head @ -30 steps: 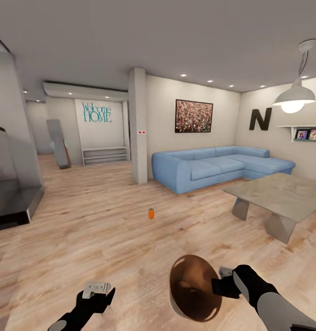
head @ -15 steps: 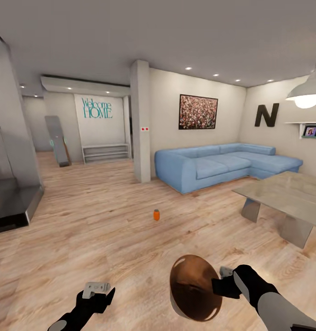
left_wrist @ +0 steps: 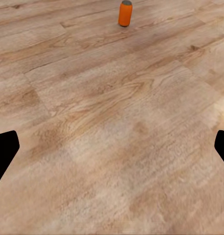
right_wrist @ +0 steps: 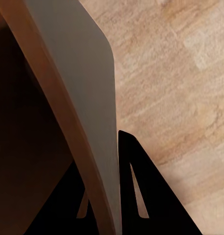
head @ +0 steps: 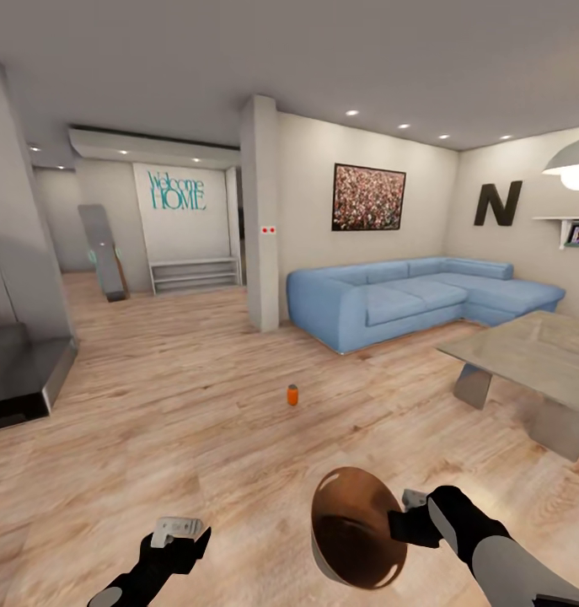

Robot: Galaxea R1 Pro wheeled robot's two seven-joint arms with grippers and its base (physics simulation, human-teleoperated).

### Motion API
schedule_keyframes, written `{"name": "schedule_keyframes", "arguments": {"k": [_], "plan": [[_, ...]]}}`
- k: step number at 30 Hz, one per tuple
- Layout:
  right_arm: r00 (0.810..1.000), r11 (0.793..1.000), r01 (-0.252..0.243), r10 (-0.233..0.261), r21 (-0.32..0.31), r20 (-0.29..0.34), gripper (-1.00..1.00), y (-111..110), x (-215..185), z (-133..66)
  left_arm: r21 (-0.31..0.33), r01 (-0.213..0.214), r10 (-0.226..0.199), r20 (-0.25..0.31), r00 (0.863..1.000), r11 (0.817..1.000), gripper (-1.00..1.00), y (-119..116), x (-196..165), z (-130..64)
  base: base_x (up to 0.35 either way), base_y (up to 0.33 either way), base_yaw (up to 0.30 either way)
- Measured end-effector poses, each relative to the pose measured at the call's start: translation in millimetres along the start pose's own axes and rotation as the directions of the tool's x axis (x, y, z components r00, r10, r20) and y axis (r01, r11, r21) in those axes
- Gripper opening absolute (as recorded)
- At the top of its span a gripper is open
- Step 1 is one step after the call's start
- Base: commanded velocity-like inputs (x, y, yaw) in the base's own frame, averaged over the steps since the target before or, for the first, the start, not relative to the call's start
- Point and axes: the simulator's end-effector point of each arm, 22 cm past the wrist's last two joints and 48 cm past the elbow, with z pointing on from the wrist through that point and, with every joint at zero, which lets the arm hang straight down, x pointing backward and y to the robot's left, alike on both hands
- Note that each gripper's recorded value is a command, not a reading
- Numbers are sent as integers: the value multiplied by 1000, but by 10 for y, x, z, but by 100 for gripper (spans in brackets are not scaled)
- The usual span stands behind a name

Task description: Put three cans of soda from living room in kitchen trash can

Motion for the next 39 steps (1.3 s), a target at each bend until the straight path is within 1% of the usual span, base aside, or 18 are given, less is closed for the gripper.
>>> {"name": "schedule_keyframes", "arguments": {"k": [13,16,29,34,39], "plan": [[1000,1000,-2,2,0,-15,-100,-12,50,59,1,4,-4,-13,1000,1000,100,1,58,20,71,33,-1],[1000,1000,-2,3,2,-15,-100,-21,50,59,2,5,-5,-14,1000,1000,100,-1,62,21,167,116,-98],[1000,1000,-8,8,0,-14,-100,-31,47,56,2,6,-6,-16,1000,1000,100,7,66,21,240,199,-221],[999,999,-34,34,-10,-6,-100,-33,29,48,2,6,-6,-16,1000,1000,100,6,65,20,256,221,-246],[999,999,-42,42,-12,-3,-100,-42,23,44,2,5,-5,-15,1000,1000,100,8,61,20,257,222,-249]]}}
